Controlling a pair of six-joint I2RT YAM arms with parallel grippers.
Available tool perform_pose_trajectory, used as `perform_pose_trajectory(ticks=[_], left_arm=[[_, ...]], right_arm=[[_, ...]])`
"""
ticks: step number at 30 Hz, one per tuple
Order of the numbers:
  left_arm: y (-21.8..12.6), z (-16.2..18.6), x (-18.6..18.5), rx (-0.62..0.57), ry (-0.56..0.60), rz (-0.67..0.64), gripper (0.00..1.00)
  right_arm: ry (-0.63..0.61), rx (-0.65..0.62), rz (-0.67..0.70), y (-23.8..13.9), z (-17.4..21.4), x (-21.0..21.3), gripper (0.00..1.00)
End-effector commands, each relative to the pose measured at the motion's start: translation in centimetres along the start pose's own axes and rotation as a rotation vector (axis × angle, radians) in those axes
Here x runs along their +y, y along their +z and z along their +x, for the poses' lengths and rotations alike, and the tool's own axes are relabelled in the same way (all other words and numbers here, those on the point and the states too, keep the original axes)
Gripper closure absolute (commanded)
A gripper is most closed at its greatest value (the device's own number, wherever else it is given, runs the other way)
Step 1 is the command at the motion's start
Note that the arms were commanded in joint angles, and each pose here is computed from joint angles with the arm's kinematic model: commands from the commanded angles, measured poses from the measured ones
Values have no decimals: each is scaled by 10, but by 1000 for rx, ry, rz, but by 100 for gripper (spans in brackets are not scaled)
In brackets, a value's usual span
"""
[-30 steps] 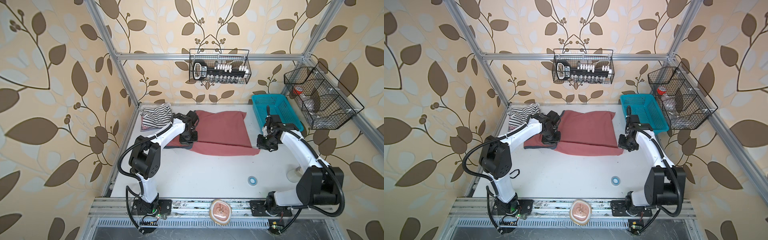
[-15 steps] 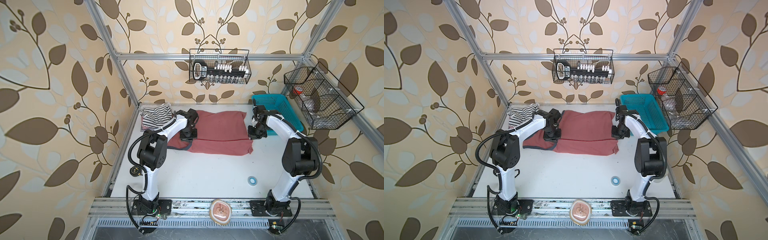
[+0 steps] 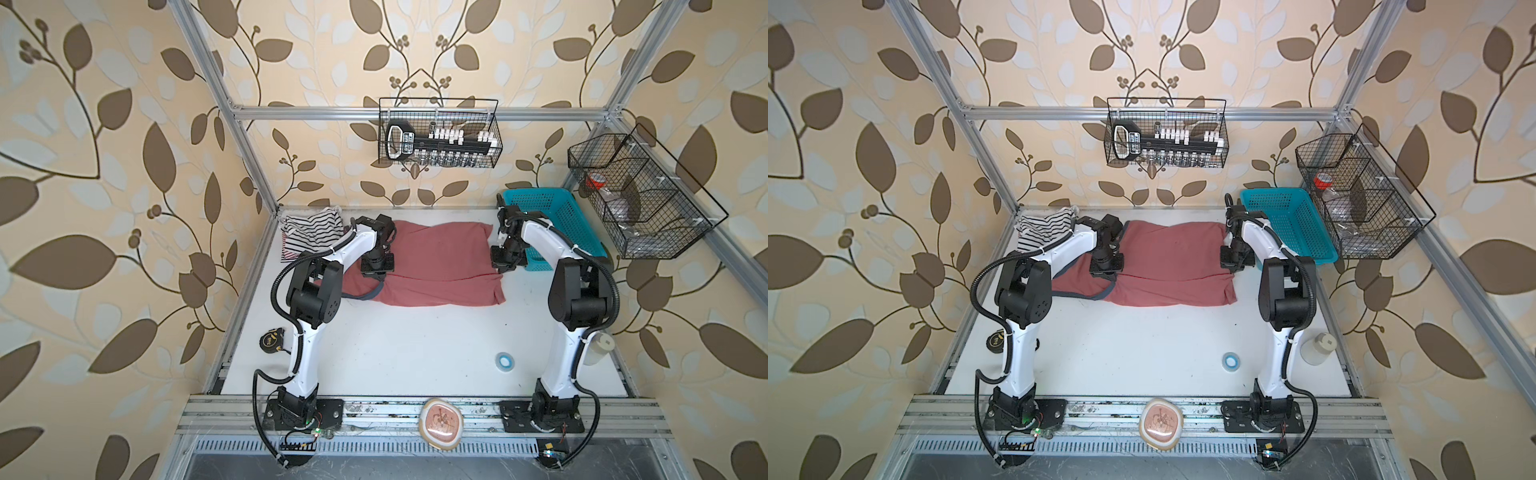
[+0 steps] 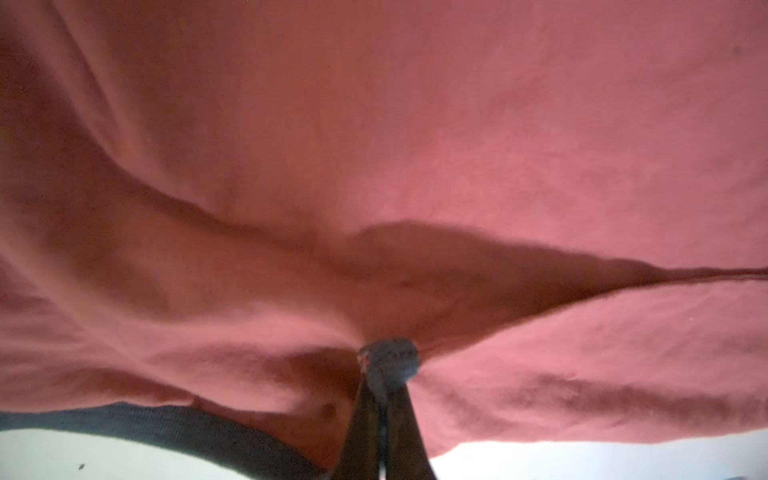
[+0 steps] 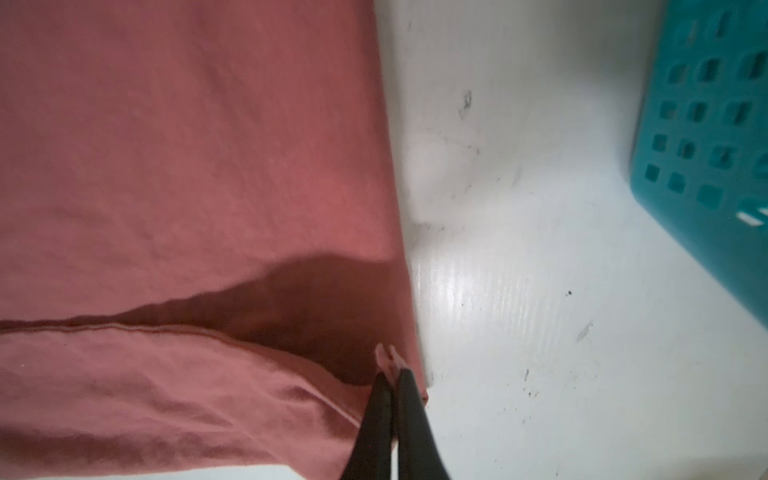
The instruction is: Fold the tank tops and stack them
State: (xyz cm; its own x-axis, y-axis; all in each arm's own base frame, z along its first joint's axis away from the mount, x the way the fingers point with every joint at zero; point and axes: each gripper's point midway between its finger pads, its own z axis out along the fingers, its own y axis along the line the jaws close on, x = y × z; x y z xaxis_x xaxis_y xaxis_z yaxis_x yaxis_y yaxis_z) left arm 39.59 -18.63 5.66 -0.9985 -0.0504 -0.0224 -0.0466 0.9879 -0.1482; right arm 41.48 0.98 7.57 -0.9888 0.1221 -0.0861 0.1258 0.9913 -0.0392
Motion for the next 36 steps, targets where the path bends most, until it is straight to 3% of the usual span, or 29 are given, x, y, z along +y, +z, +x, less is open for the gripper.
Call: perform_pose_trajectory(ticks=[1,11,15,19,21,22,26,29,31,36], left_arm=[[-6,-4,2,10,21,0,100],[2,-19,7,7,2,-3,100],[1,-26,4,0,4,5,99],[2,-29,2,-1,1,12,85],[-3,-33,1,-19,-10,17,65],[-8,-36,1,-33,-15,23,60],[-31,-48,3,-101,-46,30,54],[-56,-50,9,-162,-84,3,53],[-70,-44,12,-199,-106,11,55],[-73,-13,-2,-196,-120,150,78]], right_arm=[[-31,38,30,6,-2,-5,94],[-51,46,32,22,-24,-4,91],[-63,56,31,25,-28,-3,78],[-64,18,21,15,-28,-3,63],[-52,-29,22,1,-28,-6,54],[-47,-54,20,-8,-28,-6,52],[-29,-134,-6,-38,-16,-8,48],[-27,-162,-46,-52,5,-5,48],[-30,-145,-64,-50,24,-4,54],[-47,-59,-81,-30,70,-5,78]])
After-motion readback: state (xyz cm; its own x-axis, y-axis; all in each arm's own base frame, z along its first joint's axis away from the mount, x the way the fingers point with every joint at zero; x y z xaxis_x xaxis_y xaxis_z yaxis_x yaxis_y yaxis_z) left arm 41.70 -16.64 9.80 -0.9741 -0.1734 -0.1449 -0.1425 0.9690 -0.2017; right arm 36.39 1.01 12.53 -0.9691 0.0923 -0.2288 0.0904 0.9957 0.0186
